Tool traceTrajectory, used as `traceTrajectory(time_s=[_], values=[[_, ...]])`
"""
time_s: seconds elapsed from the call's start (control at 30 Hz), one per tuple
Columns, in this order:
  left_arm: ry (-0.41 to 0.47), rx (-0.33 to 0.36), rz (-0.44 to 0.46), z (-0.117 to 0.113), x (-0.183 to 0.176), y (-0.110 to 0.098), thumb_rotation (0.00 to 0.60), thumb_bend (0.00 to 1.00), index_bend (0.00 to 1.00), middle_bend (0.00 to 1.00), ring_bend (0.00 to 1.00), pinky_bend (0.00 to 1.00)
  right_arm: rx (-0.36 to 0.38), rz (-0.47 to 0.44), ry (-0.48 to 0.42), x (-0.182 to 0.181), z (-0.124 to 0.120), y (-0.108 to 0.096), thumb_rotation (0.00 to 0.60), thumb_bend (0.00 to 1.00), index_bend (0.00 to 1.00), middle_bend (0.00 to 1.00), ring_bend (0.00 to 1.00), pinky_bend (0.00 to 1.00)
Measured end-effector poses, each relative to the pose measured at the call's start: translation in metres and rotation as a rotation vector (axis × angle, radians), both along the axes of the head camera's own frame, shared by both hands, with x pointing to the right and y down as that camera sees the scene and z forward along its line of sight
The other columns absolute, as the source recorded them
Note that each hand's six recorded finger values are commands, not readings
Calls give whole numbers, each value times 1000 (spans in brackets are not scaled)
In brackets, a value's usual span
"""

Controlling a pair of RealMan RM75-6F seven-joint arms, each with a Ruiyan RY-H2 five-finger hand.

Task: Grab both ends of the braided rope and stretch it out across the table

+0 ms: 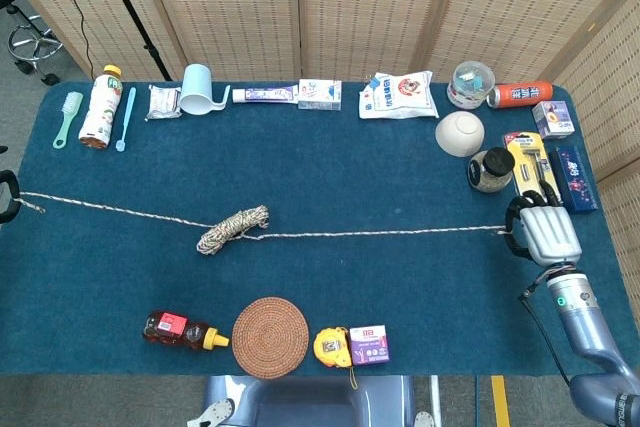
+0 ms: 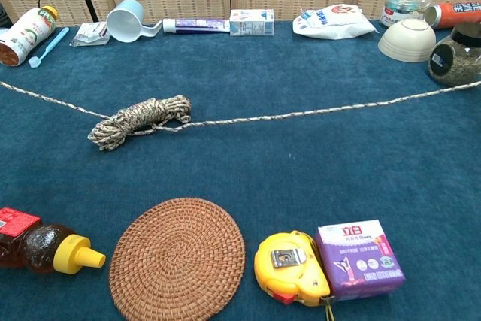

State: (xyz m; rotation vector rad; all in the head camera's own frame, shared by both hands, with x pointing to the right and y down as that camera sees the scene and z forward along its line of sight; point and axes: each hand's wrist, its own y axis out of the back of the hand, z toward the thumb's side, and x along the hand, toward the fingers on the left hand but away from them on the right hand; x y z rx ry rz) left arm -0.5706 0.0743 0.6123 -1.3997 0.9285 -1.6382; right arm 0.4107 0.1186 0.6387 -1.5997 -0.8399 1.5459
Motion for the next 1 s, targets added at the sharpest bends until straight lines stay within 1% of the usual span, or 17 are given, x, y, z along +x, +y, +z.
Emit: traceTrajectory(time_s=[0.33, 0.5, 0.8, 1.0], values=[[-11, 16, -19, -7, -9, -1, 600, 404, 663, 159, 5, 0, 12, 14, 10, 6, -4, -2, 600, 512, 707, 352, 207, 0], [2, 21, -11, -8, -4, -4, 600, 403, 663, 159, 5, 0, 16, 11, 1, 4, -6, -2, 600, 512, 707, 352, 207, 0], [43, 43, 64, -11, 27, -20, 600, 403, 663, 163, 11, 0, 22, -1, -28, -4, -10, -2, 600, 511, 707, 352, 207, 0], [109, 50, 137, -8, 69, -34, 600, 404, 663, 165, 14, 0, 17, -29, -73, -21, -11, -1, 600, 511, 707, 353, 207, 0]])
